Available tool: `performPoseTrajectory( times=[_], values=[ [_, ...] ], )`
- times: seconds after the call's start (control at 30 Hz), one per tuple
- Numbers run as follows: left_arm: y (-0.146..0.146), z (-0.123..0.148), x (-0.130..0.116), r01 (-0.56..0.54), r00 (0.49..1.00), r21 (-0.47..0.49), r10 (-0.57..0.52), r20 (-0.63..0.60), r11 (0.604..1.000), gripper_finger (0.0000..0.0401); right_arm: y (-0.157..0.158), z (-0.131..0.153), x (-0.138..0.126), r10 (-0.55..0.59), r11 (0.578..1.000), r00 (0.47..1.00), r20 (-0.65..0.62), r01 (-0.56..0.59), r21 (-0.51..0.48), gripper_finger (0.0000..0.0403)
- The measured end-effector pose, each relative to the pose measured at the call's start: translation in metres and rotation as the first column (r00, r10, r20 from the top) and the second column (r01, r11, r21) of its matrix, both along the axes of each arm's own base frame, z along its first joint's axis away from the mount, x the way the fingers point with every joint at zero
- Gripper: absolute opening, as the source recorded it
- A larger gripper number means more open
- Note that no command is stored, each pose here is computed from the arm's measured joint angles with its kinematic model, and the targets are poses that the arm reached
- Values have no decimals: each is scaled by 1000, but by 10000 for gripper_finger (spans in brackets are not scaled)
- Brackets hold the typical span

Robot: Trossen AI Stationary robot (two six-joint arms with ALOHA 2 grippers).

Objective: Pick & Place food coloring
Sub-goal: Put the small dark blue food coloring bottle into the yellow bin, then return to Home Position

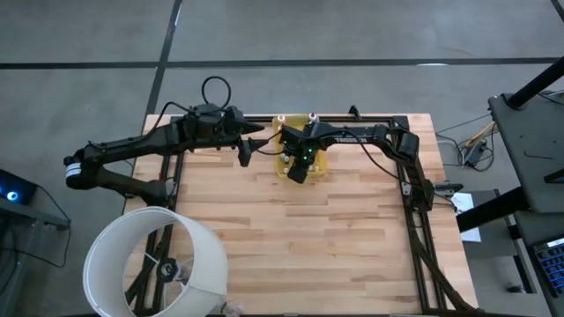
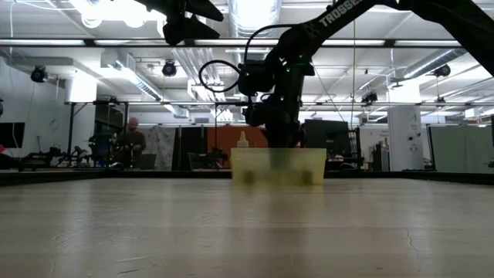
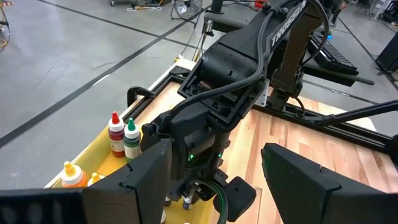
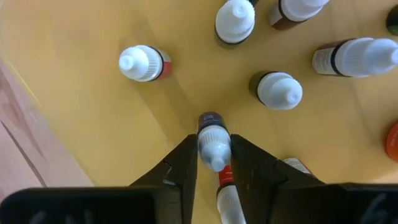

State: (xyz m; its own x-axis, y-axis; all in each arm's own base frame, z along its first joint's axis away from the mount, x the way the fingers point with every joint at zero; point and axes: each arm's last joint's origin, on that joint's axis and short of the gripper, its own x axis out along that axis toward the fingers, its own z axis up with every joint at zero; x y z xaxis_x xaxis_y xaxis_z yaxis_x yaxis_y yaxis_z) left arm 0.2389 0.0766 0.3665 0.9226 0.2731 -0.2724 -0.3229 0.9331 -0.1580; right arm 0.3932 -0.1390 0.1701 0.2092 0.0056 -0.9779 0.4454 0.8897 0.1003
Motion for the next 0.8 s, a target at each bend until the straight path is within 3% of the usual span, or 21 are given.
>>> performPoseTrajectory(
  times=[0.37, 0.8],
  values=[
    [0, 0, 0, 0, 1000, 1, 0, 0, 1000, 222, 0, 0, 1, -18, 1000, 1000, 12, 18, 2, 132],
    [0, 0, 0, 0, 1000, 1, 0, 0, 1000, 222, 0, 28, 1, -12, 1000, 1000, 28, 12, 1, 136]
  ],
)
